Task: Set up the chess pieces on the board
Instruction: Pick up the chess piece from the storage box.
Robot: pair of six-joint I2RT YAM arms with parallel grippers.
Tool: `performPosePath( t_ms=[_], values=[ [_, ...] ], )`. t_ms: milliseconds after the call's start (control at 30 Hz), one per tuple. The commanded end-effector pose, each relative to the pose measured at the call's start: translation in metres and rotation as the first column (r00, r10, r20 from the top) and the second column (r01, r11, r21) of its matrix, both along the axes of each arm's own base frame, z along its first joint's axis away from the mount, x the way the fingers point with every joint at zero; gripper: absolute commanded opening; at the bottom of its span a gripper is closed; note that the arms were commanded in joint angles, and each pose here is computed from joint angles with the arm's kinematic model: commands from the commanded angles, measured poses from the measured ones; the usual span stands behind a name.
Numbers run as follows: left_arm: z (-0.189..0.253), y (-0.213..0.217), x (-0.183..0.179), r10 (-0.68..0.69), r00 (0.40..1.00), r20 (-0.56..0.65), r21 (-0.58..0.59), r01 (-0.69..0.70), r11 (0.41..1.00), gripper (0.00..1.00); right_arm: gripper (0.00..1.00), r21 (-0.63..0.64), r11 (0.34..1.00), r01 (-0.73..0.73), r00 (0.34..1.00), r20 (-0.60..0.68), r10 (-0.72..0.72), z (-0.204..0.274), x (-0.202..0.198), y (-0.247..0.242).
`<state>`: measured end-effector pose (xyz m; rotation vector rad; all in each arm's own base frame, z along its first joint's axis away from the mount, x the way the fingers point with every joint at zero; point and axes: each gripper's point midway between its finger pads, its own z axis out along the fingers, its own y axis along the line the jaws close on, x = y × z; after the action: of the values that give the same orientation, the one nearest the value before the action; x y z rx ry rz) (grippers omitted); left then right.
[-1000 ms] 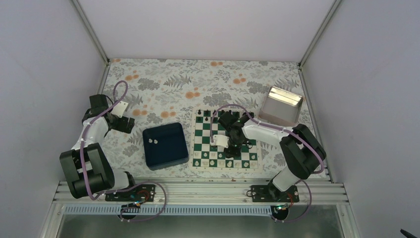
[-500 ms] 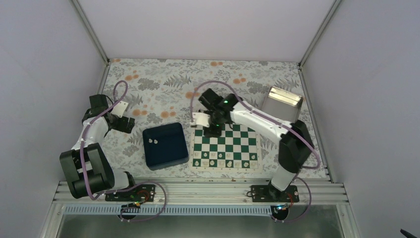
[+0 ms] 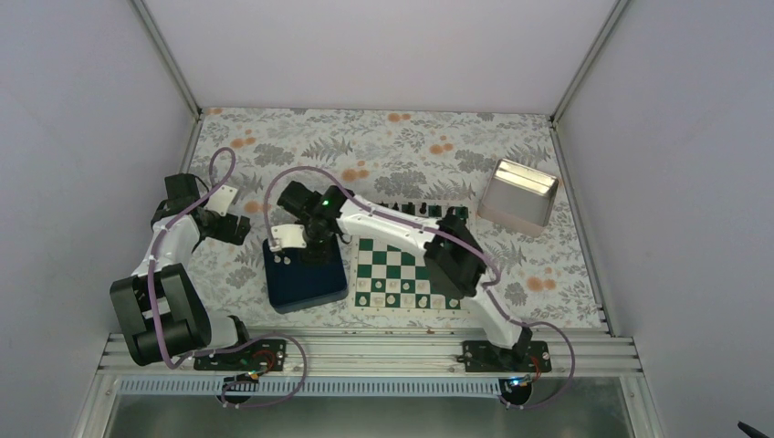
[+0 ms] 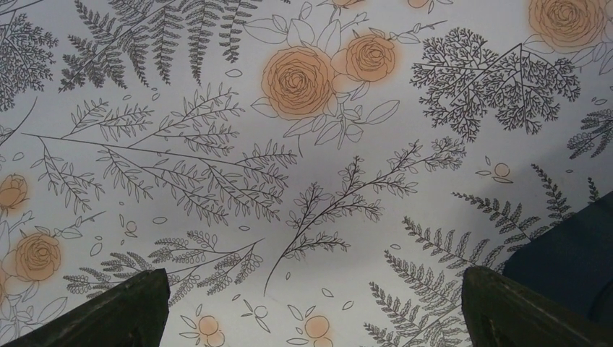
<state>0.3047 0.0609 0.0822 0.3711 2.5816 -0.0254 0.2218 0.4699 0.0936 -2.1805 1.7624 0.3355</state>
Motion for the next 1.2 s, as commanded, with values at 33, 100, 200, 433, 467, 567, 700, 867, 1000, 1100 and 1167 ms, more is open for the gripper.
performPosePath(
  t_ms=[33, 100, 200, 433, 467, 567, 700, 867, 1000, 1100, 1167],
  values=[
    [0.003, -0.009, -0.001, -0.022, 1.000, 0.020, -0.039, 0.022, 0.999, 1.00, 0.68, 0.055, 0.998, -0.038, 0.999, 0.029, 0.037, -0.010, 0.006, 0.033],
    [0.003, -0.010, -0.002, -0.026, 0.999, 0.019, -0.045, 0.027, 0.999, 1.00, 0.72, 0.080, 0.996, -0.043, 0.999, 0.036, 0.041, -0.012, 0.007, 0.042],
    [0.004, -0.011, -0.002, -0.028, 0.999, 0.024, -0.047, 0.029, 0.998, 1.00, 0.73, 0.089, 0.995, -0.043, 0.999, 0.032, 0.040, -0.019, 0.009, 0.051],
    [0.004, -0.014, -0.002, -0.037, 0.999, 0.023, -0.063, 0.038, 0.997, 1.00, 0.77, 0.117, 0.992, -0.042, 0.999, 0.023, 0.040, -0.031, 0.010, 0.063],
    [0.004, -0.014, -0.002, -0.036, 0.999, 0.025, -0.061, 0.038, 0.997, 1.00, 0.77, 0.116, 0.992, -0.043, 0.999, 0.020, 0.041, -0.034, 0.010, 0.064],
    [0.005, -0.015, -0.003, -0.038, 0.999, 0.027, -0.064, 0.040, 0.997, 1.00, 0.77, 0.109, 0.993, -0.044, 0.999, 0.016, 0.043, -0.042, 0.009, 0.066],
    [0.005, -0.016, -0.003, -0.042, 0.999, 0.027, -0.067, 0.043, 0.997, 1.00, 0.77, 0.125, 0.991, -0.050, 0.999, 0.009, 0.049, -0.044, 0.008, 0.070],
    [0.003, -0.016, -0.003, -0.043, 0.999, 0.023, -0.071, 0.044, 0.997, 1.00, 0.77, 0.124, 0.991, -0.057, 0.998, -0.008, 0.059, -0.051, 0.002, 0.072],
    [0.002, -0.016, -0.003, -0.043, 0.999, 0.020, -0.072, 0.044, 0.996, 1.00, 0.77, 0.127, 0.989, -0.072, 0.997, -0.014, 0.074, -0.053, -0.002, 0.074],
    [0.001, -0.016, -0.003, -0.043, 0.999, 0.018, -0.072, 0.045, 0.996, 1.00, 0.75, 0.117, 0.990, -0.075, 0.997, -0.012, 0.077, -0.056, -0.004, 0.074],
    [0.001, -0.016, -0.003, -0.043, 0.999, 0.018, -0.074, 0.045, 0.996, 1.00, 0.74, 0.108, 0.991, -0.077, 0.997, -0.010, 0.079, -0.059, -0.006, 0.074]
  ],
)
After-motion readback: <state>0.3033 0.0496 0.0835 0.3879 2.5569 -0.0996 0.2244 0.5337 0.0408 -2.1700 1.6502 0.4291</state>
